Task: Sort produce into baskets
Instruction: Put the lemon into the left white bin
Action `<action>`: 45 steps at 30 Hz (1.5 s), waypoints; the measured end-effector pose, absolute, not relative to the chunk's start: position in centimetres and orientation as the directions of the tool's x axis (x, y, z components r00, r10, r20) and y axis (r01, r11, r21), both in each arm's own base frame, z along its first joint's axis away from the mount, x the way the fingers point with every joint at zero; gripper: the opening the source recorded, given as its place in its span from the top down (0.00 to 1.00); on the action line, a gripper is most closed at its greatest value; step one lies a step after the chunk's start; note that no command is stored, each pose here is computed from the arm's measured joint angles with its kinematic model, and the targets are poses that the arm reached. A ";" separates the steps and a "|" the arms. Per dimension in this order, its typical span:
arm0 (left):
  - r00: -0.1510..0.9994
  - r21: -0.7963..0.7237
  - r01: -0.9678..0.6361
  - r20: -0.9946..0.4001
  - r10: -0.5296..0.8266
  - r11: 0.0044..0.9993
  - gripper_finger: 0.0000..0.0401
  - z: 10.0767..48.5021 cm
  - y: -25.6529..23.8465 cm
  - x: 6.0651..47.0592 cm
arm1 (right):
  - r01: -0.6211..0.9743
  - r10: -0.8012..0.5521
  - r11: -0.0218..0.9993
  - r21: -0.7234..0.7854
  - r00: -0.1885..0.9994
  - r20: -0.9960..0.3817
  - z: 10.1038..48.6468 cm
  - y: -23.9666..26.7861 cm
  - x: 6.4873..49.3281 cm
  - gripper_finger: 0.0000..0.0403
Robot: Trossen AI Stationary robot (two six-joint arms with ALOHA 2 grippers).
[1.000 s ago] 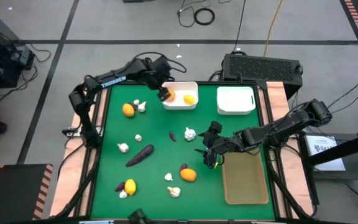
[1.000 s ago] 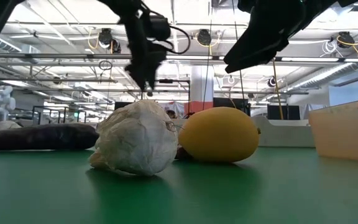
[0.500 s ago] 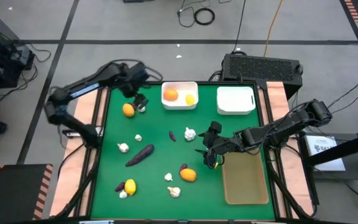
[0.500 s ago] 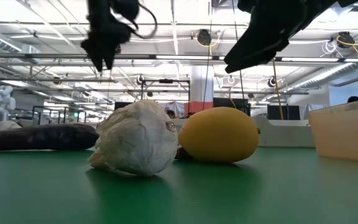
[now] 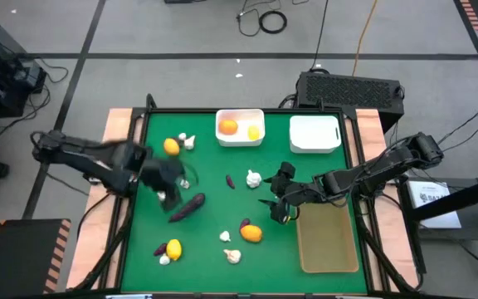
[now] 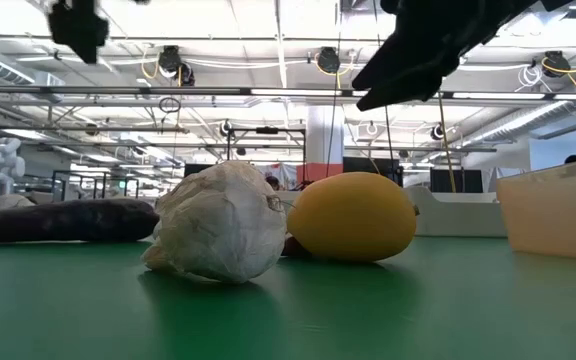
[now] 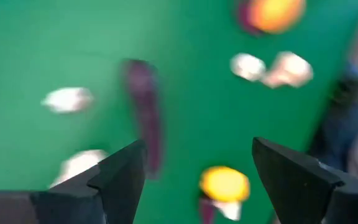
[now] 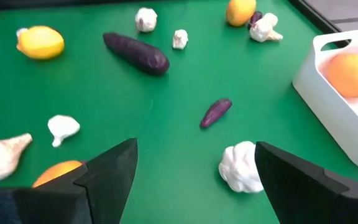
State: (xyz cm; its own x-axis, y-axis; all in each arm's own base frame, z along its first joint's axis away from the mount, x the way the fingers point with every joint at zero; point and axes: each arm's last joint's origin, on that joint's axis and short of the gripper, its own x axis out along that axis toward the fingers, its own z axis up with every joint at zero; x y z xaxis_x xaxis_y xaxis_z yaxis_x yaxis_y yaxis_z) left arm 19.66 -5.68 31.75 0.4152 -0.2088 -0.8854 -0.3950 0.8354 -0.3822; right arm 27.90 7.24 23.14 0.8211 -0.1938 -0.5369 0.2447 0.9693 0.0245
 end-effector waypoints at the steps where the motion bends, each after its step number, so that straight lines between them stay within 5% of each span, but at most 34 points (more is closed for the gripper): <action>1: 0.418 -0.408 -0.346 -0.873 -0.251 0.845 0.27 31.5 -7.0 19.9 | 0.245 -0.192 0.969 0.030 0.826 -0.530 23.2 7.3 28.0 0.22; 8: 0.336 -0.445 -0.198 -0.868 -0.366 0.873 0.27 29.3 -13.9 20.6 | 0.249 -0.191 0.968 0.043 0.831 -0.522 23.3 7.3 28.0 0.22; 17: 0.130 -0.275 0.087 -0.950 -0.285 0.957 0.27 24.2 -19.4 20.6 | 0.248 -0.191 0.968 0.042 0.832 -0.521 23.3 7.3 28.0 0.22; 22: 0.084 -0.207 0.252 -0.968 -0.235 0.945 0.27 22.3 -20.1 21.1 | 0.241 -0.188 0.970 0.039 0.841 -0.507 23.5 7.3 28.1 0.22; 45: -0.010 -0.066 0.545 -0.997 -0.071 0.836 0.26 18.5 -20.6 21.9 | 0.214 -0.185 0.977 0.004 0.853 -0.489 23.6 7.3 28.2 0.22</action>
State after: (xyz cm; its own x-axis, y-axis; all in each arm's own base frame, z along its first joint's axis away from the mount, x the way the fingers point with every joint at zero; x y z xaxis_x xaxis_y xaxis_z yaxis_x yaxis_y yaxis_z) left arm 21.93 -20.61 18.45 -0.0105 -0.0715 -0.9974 0.5454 0.8356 -0.0656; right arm 28.24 7.32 23.62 0.8526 -0.1851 -0.4887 0.2145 0.9767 0.0042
